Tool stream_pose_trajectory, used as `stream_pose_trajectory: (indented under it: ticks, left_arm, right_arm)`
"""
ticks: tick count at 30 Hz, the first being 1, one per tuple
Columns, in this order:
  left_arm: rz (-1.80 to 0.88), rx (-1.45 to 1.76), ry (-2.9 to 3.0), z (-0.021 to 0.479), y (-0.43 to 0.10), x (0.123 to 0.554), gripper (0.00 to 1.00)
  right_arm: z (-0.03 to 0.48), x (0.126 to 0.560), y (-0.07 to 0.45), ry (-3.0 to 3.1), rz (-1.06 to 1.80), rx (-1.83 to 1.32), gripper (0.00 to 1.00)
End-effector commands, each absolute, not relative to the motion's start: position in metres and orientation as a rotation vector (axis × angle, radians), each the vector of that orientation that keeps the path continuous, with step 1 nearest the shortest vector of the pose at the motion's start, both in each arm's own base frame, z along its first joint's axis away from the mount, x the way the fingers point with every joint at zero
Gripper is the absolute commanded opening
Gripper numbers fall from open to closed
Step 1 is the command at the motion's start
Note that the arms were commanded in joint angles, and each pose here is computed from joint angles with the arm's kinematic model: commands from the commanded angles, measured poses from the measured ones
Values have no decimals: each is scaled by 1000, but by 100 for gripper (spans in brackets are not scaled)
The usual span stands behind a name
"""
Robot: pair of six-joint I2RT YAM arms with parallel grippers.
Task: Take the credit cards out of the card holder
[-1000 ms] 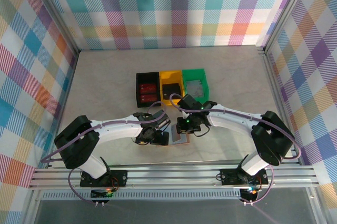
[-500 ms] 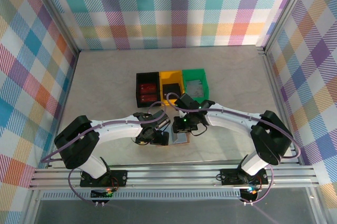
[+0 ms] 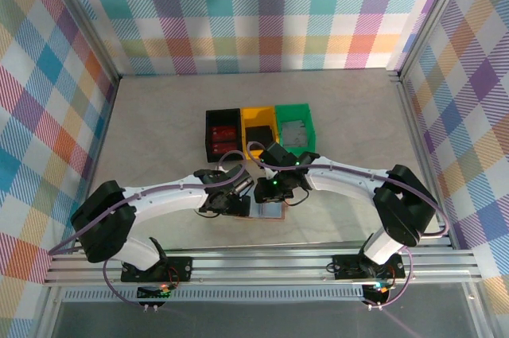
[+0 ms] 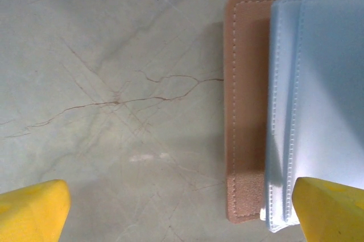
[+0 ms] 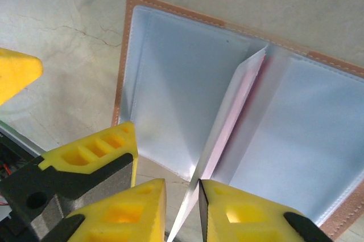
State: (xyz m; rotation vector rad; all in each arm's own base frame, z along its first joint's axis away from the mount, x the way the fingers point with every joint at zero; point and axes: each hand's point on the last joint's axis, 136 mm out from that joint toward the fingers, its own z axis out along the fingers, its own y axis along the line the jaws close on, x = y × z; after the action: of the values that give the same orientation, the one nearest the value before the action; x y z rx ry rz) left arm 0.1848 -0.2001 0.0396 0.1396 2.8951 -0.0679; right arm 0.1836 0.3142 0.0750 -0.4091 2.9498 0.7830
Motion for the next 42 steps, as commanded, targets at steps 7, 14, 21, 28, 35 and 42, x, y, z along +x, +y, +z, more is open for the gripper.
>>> stream_pose_trajectory:
  ticks: [7, 14, 21, 28, 35, 42]
  left_arm:
    - [12, 132, 2858, 50, -176, 179, 100]
    - [-11, 98, 2824, 63, -167, 181, 100]
    - [-17, 68, 2802, 70, -158, 182, 100]
    - [-50, 51, 2784, 76, -157, 182, 100]
    - [-118, 52, 2814, 69, -172, 182, 100]
    - [-163, 62, 2846, 64, -189, 186, 100]
  right_arm:
    - [80, 182, 340, 2946, 892, -403, 26]
    - [78, 184, 346, 2951, 894, -389, 26]
    - [72, 185, 350, 2974, 889, -383, 26]
    - [71, 186, 349, 2982, 871, -370, 26]
    - [89, 197, 325, 2905, 780, -379, 29]
    - [78, 194, 311, 2912, 792, -333, 29]
